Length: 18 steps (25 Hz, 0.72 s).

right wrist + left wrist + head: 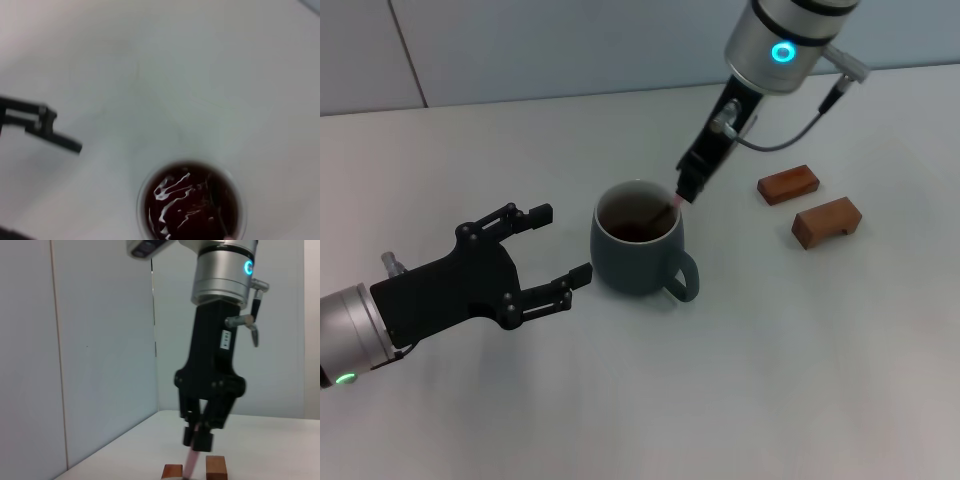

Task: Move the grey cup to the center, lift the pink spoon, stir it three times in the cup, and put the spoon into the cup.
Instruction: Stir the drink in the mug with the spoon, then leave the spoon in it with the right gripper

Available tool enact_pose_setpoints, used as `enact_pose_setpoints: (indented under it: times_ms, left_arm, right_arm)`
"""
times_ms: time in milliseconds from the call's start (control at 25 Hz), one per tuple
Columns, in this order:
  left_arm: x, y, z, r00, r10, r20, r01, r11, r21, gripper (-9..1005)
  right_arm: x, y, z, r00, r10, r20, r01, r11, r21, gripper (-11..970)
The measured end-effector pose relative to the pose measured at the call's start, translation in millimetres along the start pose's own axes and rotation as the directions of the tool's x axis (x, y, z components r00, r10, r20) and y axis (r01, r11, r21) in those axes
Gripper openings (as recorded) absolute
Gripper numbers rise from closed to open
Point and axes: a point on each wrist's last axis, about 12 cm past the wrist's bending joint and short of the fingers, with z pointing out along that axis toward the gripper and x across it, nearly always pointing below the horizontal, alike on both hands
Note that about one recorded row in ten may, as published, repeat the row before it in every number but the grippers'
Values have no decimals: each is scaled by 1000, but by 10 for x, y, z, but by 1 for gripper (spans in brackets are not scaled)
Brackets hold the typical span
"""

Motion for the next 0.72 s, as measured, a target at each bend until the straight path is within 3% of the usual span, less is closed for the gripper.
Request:
enact_pose_setpoints:
  times_ms: [320, 480, 720]
  left_arm:
    - [2, -2, -1, 1000, 0, 0, 0, 1000, 0, 840]
    - [5, -6, -5, 1000, 0, 1, 0, 1000, 0, 840]
    - [8, -10, -10, 1000, -3, 1, 3, 1000, -1, 840]
  right_arm:
    - [-75, 195, -4, 999, -34, 32, 37, 994, -102, 124]
    - [-134, 140, -4, 996, -29, 80, 33, 998, -51, 125]
    - [-43, 61, -71, 991, -19, 130, 21, 1000, -14, 124]
